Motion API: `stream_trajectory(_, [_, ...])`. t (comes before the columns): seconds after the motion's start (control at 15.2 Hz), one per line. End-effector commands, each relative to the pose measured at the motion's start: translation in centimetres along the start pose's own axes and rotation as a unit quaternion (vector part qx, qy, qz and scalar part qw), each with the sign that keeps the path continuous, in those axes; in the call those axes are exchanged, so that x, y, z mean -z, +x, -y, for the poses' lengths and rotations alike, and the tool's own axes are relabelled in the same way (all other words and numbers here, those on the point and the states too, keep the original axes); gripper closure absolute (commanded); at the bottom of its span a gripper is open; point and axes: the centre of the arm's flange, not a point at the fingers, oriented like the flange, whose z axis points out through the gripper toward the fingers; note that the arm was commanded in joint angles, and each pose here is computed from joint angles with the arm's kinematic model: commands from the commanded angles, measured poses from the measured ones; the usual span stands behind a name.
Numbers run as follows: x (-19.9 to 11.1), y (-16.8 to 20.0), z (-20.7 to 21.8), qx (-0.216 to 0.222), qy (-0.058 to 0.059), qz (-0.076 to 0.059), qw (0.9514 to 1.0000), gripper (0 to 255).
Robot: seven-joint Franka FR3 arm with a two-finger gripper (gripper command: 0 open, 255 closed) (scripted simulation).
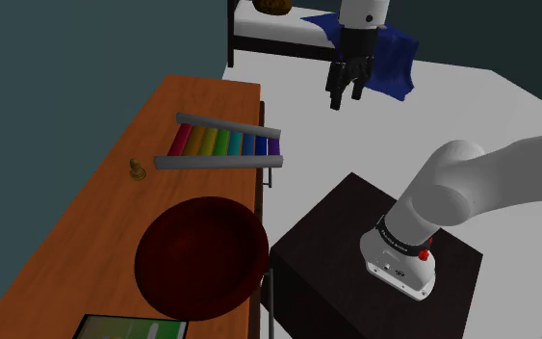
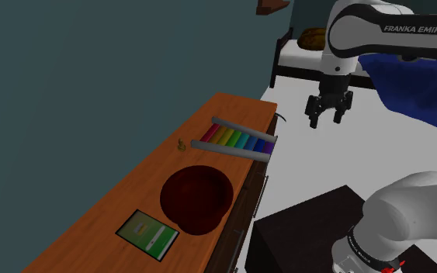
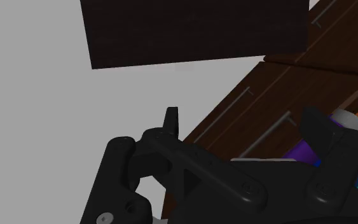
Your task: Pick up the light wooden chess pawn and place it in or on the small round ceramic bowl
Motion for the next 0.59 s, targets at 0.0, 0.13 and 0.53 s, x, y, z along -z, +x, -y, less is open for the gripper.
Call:
stream_trajectory(0.0, [0.0,0.0,0.0,0.000,0.000,0.000,1.0000,0])
stream_trajectory(0.13, [-0.5,1.5,2.0,0.003,0.004,0.002,1.0000,0])
stream_trajectory(0.53, [-1.9,5.8,8.2,0.011,0.018,0.006,0.9998,0])
